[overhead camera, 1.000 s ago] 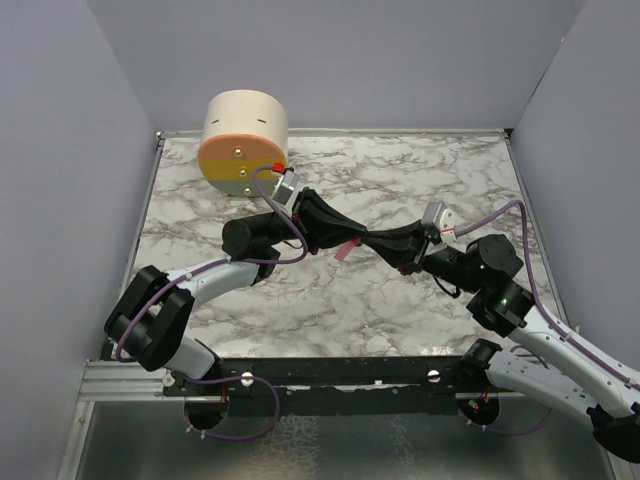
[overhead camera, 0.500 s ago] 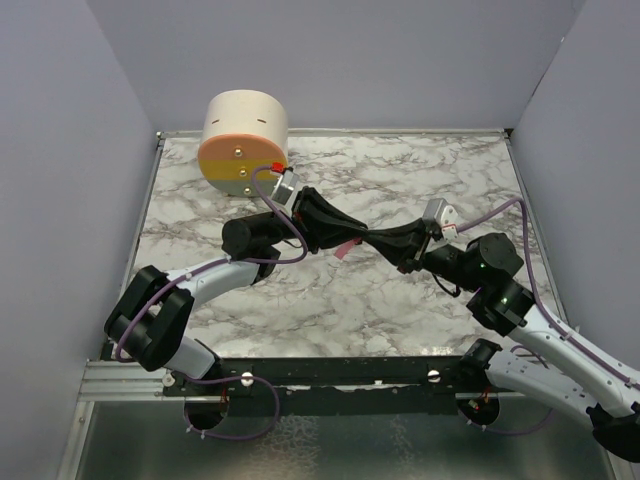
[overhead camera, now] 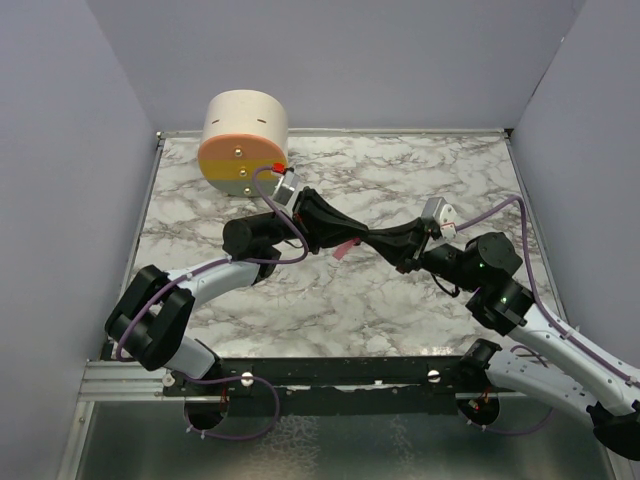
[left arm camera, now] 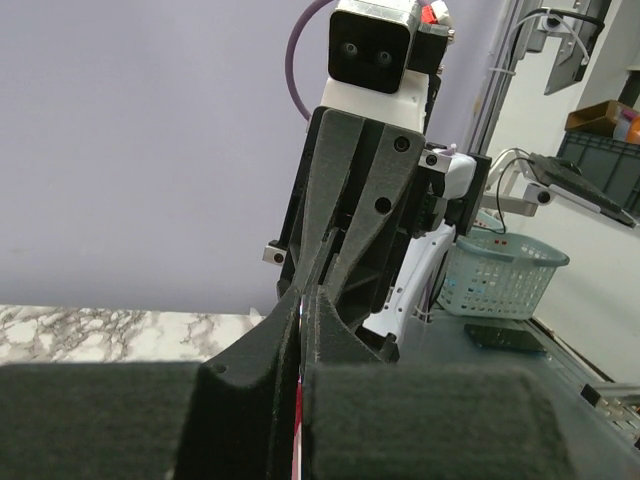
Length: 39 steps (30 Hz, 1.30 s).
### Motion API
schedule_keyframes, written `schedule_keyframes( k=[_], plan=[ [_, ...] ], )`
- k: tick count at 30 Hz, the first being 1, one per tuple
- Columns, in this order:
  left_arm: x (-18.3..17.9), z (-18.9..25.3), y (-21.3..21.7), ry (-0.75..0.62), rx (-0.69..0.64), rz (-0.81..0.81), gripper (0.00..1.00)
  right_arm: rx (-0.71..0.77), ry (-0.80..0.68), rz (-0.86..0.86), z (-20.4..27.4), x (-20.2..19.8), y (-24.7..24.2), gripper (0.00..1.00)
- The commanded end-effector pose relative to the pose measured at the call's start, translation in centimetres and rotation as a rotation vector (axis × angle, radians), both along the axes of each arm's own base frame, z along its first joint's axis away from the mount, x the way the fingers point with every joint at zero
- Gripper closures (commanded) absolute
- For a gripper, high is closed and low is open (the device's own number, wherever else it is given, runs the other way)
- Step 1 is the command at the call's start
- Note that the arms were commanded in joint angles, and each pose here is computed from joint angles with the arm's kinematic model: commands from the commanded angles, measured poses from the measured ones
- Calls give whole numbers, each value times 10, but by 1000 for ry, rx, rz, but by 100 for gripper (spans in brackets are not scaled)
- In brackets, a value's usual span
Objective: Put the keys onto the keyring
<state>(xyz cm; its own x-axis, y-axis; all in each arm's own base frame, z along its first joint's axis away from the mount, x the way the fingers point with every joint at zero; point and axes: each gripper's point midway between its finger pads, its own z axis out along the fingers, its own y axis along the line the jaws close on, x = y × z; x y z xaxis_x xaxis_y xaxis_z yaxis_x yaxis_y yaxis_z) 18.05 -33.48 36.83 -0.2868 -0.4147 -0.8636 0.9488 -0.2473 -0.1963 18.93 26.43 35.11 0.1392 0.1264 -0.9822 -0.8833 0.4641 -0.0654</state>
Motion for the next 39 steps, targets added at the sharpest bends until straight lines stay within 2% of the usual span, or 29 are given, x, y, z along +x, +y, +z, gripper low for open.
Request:
schedule_keyframes(
  k=[1, 4, 7, 12, 19, 24, 29, 30, 33, 34, 36, 39],
  plan=[
    [-28, 21, 10, -185, -109, -48, 100, 61, -61, -66, 32, 6, -10, 99],
    [-28, 20, 9, -185, -109, -49, 100, 70, -65, -70, 34, 6, -12, 97],
    [-28, 19, 9, -183, -105, -49, 100, 82, -69, -65, 38, 3, -12, 91],
    [-28, 18, 9, -184, -104, -50, 100, 89, -69, -68, 41, 4, -13, 90],
    [-30, 18, 10, -189, -103, -50, 100, 102, -70, -77, 43, 5, -14, 83],
    [-30, 18, 10, -190, -103, -48, 100, 94, -63, -80, 42, 7, -13, 98],
    [-31, 19, 11, -188, -104, -53, 100, 99, -58, -93, 42, 8, -14, 99],
    [-31, 20, 11, -185, -105, -53, 95, 100, -52, -106, 41, 10, -16, 99],
    [-29, 22, 12, -177, -110, -46, 71, 102, -28, -154, 38, 17, -21, 99],
    [-28, 23, 13, -176, -115, -41, 65, 100, -13, -175, 36, 20, -23, 99],
    [-26, 25, 15, -172, -122, -31, 60, 96, 7, -209, 32, 26, -26, 99],
    [-20, 30, 19, -164, -139, -4, 58, 83, 38, -248, 25, 32, -29, 99]
  ],
)
